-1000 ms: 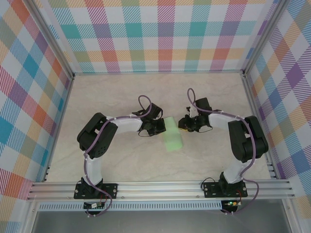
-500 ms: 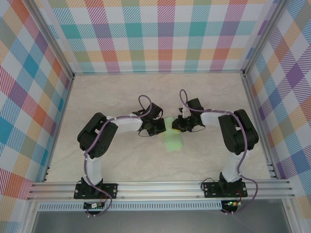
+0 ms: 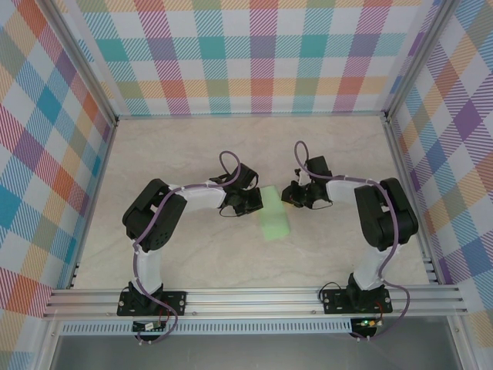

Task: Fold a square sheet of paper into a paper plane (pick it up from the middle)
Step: Fold the square sheet of paper in half at the center of the table.

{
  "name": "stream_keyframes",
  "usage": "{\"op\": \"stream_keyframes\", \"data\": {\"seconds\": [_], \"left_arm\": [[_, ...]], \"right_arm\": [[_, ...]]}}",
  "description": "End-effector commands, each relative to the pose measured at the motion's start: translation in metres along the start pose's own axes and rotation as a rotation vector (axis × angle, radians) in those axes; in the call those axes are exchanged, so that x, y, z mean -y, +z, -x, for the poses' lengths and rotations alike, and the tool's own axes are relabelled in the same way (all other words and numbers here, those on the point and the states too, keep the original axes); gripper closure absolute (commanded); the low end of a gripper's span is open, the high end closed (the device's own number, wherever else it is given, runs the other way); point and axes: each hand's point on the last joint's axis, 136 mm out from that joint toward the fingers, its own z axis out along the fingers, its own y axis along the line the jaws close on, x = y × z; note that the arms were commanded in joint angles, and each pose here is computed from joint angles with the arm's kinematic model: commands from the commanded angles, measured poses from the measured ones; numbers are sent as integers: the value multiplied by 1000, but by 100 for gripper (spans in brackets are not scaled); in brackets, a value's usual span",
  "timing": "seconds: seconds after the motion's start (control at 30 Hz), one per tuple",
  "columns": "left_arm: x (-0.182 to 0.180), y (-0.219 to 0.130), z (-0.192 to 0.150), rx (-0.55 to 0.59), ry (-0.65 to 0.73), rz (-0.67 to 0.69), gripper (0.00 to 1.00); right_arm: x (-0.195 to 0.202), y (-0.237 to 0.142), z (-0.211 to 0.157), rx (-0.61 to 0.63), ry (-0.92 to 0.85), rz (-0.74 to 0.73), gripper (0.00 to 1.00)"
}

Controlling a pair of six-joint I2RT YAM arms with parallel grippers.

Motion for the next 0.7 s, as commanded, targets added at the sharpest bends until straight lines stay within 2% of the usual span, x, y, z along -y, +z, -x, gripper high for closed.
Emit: {"op": "stream_keyframes", "data": {"seconds": [0.0,0.13,0.3,0.47,0.67], "left_arm": [[-93,19,-46,-130,-41,315,96],[-92,18,-45,-127,-38,317,97],[-93,18,-45,-125,-40,321,97],[-95,16,-46,-126,-43,330,98],[-101,14,-50,-130,-48,346,98]], "right_arm": [[-38,-12,13,58,-118,81,86],[-52,12,2,-26,-111,126,86],[-52,33,7,-55,-62,147,87],[-29,44,11,-50,-30,56,88],[5,34,27,19,54,-2,88]]}}
